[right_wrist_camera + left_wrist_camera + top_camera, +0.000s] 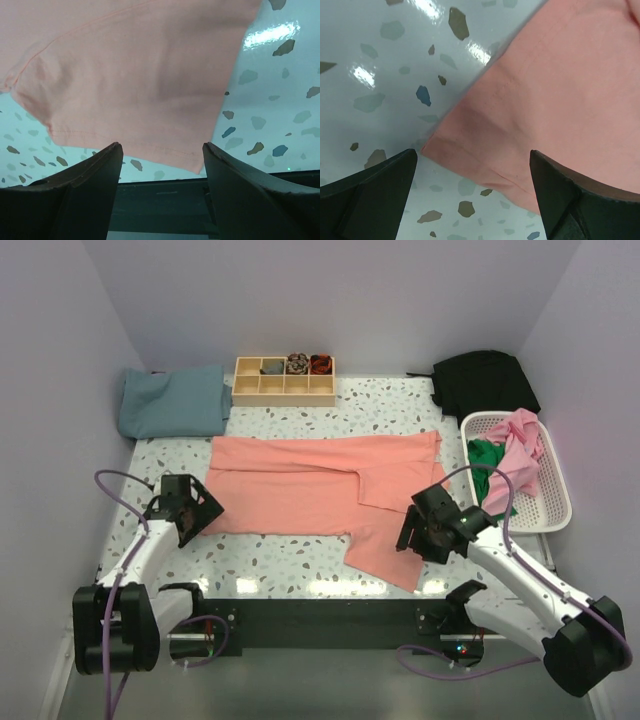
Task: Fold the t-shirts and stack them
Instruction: Grap the side of the flattened tshirt closest away from the robot with both arms
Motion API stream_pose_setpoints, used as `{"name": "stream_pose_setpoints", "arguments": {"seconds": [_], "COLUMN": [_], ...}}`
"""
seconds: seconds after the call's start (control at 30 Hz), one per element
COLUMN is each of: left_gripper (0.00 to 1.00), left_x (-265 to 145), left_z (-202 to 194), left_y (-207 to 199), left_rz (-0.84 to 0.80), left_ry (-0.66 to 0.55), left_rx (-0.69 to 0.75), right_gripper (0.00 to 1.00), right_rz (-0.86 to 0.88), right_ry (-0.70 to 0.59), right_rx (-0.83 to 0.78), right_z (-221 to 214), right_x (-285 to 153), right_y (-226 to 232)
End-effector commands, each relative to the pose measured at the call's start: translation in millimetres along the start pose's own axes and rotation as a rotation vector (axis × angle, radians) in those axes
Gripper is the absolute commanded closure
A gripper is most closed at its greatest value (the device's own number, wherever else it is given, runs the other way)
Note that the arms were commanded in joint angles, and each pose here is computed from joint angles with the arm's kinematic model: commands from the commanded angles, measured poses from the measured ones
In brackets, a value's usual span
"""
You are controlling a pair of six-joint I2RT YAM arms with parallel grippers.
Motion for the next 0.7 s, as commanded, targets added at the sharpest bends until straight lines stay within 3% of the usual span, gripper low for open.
{"name": "stream_pose_setpoints", "arguments": {"seconds": [0.0, 0.2, 0.3, 0.33, 0.4, 0.5, 0.53, 0.67], "left_gripper": [0.00, 0.06, 0.16, 0.25, 0.29, 0.48, 0.58, 0.78], "left_x": [8.3, 17.1, 16.6, 16.0, 14.4, 12.3, 11.9, 12.0], "left_z": [-19.1, -35.1, -31.1, -30.8, -30.3, -31.9, -33.4, -34.8], "left_y": [-6.4, 1.0, 1.7, 1.3, 0.4, -3.5, -4.2, -5.0], "left_rz": [-0.060, -0.052, -0.049, -0.052, -0.060, -0.089, -0.097, -0.110], "left_ry": [0.066, 0.096, 0.079, 0.077, 0.073, 0.077, 0.079, 0.073], "left_rx": [-0.047, -0.045, -0.035, -0.034, -0.033, -0.036, -0.038, -0.037], "right_gripper": [0.30, 0.31, 0.33, 0.33, 0.34, 0.35, 0.35, 0.35], "right_rz": [-0.020, -0.034, -0.043, -0.048, -0.072, -0.105, -0.116, -0.151], "right_ry": [-0.016, 0.004, 0.025, 0.033, 0.054, 0.084, 0.086, 0.096], "right_rx": [0.041, 0.051, 0.067, 0.070, 0.075, 0.076, 0.077, 0.086], "right_z": [-1.6, -9.8, -18.3, -20.6, -27.8, -40.4, -43.2, -52.6], "right_x": [-5.7, -2.7, 0.0, 0.4, 0.9, -0.6, -0.9, 1.9], "right_y": [-6.4, -12.0, -16.8, -18.5, -24.8, -32.9, -34.9, -37.0]}}
Point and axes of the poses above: each gripper's point midway between its finger pads, its own x axis out along the fingers, its own y axis along the line the jaws close on, z = x × y, the point moved 1 cm from there along -x, back along the fingers, and after that the axes turned 4 degrees about x, right-handed, at the moved point
